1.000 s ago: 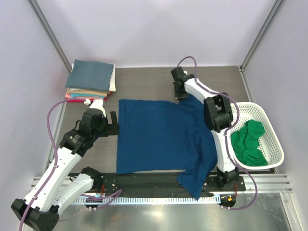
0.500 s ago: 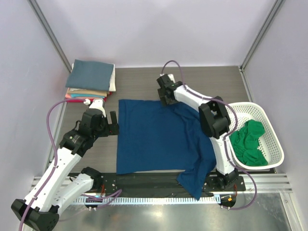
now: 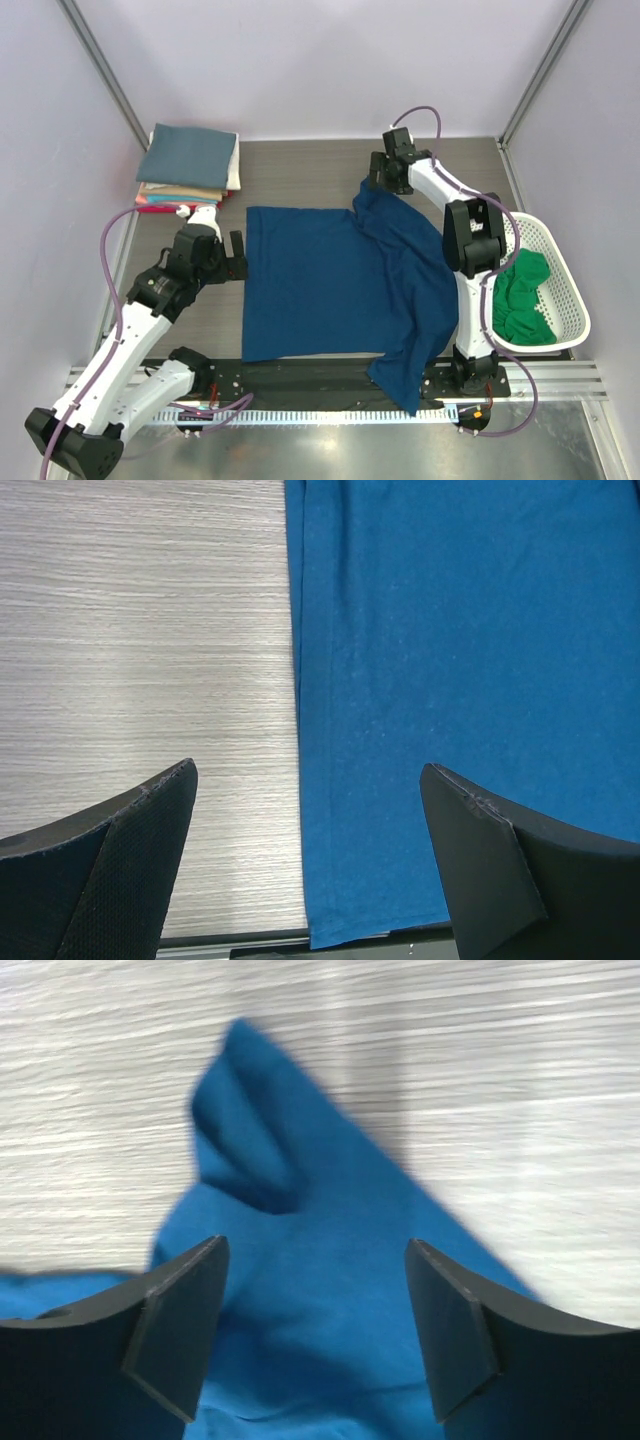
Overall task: Fold and stack the t-shirts
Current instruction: Flatten the tshirt out
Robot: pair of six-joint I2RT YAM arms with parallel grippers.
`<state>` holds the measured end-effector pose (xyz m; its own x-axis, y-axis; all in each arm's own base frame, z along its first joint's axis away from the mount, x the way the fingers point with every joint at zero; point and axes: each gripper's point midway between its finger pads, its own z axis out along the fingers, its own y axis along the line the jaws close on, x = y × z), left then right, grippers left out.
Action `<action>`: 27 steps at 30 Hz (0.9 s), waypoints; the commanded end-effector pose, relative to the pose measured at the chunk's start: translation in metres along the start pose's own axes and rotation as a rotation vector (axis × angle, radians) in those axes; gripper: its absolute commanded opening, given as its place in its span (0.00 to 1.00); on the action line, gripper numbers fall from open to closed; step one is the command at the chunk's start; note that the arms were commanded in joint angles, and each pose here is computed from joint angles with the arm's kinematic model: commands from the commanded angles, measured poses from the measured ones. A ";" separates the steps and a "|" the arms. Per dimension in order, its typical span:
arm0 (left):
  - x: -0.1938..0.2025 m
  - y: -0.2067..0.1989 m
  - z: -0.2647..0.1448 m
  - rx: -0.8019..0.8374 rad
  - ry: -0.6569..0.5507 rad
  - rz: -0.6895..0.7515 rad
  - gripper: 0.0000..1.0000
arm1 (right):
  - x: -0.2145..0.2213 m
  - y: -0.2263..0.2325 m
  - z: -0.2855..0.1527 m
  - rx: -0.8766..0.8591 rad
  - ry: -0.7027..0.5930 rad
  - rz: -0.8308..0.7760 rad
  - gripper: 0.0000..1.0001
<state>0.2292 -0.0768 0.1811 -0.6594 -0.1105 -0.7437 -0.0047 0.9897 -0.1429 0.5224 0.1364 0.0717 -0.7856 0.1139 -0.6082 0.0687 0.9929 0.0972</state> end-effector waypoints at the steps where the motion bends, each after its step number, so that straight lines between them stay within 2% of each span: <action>1: -0.007 0.000 0.001 -0.007 -0.029 0.002 0.93 | -0.020 0.047 -0.004 -0.163 -0.043 0.029 0.76; 6: -0.006 0.000 0.003 -0.010 -0.024 0.003 0.93 | -0.016 0.072 0.003 -0.247 -0.017 0.041 0.65; 14: -0.007 0.000 0.002 -0.009 -0.027 0.004 0.93 | 0.004 0.072 0.019 -0.215 0.022 0.025 0.60; 20: -0.007 0.000 0.001 -0.007 -0.029 0.002 0.93 | 0.008 0.068 0.026 -0.184 0.030 0.013 0.38; 21: -0.007 0.000 0.001 -0.006 -0.029 0.003 0.93 | 0.008 0.068 0.025 -0.184 0.030 0.010 0.30; 23: -0.007 0.000 0.001 -0.006 -0.029 0.002 0.93 | 0.011 0.069 0.029 -0.186 0.040 0.003 0.23; 24: -0.007 0.000 0.001 -0.005 -0.028 0.003 0.93 | 0.013 0.069 0.031 -0.187 0.047 0.001 0.14; 27: -0.007 0.000 0.001 -0.005 -0.028 0.003 0.93 | 0.013 0.076 0.033 -0.203 0.047 -0.011 0.01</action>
<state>0.2298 -0.0770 0.1792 -0.6649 -0.1079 -0.7391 -0.0060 0.9902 -0.1392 0.5262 0.2031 0.0336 -0.8358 0.1097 -0.5380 -0.0287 0.9698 0.2423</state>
